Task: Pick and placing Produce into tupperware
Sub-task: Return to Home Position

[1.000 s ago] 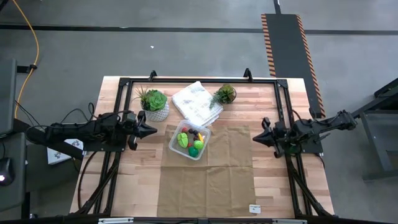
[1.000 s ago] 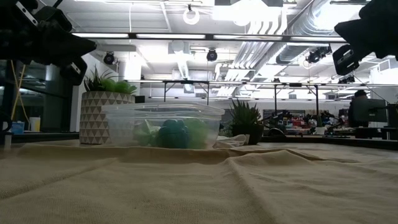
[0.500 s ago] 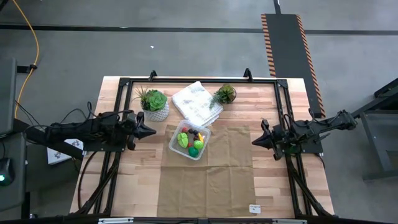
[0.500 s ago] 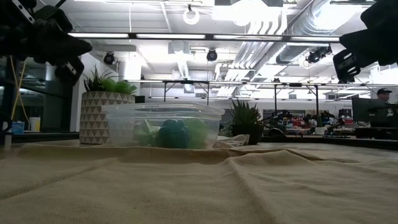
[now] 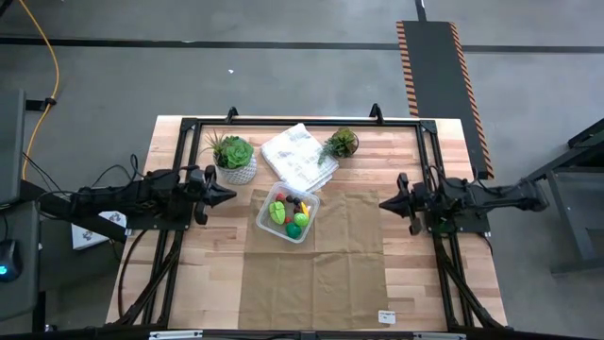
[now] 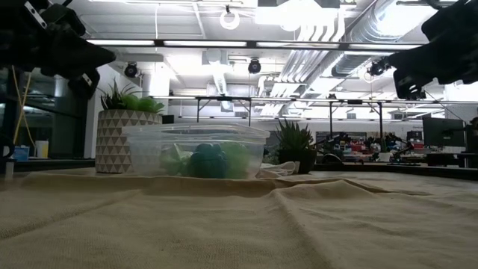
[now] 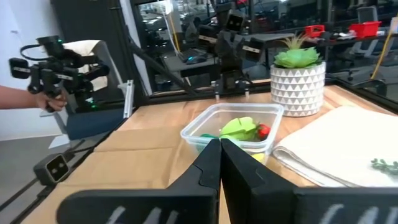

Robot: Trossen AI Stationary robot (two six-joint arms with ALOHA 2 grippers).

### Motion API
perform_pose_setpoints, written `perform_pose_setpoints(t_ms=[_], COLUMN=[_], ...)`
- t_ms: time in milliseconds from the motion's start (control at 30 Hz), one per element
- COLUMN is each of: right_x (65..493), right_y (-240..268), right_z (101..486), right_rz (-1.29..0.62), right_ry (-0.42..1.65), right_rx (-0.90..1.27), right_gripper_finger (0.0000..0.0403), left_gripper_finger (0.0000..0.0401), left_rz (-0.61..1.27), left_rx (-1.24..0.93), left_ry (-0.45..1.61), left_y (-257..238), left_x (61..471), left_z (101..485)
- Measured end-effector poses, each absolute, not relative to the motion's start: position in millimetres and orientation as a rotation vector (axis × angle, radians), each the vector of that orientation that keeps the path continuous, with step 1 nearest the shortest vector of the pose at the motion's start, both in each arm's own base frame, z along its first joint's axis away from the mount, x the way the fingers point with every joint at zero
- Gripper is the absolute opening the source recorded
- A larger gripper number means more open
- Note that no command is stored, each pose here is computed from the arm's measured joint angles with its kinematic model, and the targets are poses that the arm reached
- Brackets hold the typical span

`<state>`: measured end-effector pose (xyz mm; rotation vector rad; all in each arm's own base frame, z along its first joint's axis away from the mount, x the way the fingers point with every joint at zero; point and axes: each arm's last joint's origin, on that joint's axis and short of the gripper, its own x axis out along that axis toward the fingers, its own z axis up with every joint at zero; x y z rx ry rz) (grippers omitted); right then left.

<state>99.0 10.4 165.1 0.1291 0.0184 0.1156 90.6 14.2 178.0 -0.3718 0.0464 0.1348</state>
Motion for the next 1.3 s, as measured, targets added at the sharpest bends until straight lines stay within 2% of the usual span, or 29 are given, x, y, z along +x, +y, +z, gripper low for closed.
perform_pose_setpoints(t_ms=[667,867,1300], right_x=[99.3,99.3,99.2], right_y=[1.3,0.4,1.7], right_z=[166.6,166.7,167.5], right_rz=[0.107,0.099,0.144], right_ry=[0.002,0.001,-0.005], right_rx=[0.131,0.130,0.104], right_gripper_finger=[0.0000,0.0000,0.0000], left_gripper_finger=[0.0000,0.0000,0.0000], left_rz=[0.142,0.136,0.138], left_rx=[-0.261,-0.254,-0.282], left_ry=[-0.173,-0.236,-0.170], left_y=[15.2,15.9,16.1], left_x=[89.8,93.2,95.1], left_z=[198.9,189.3,180.0])
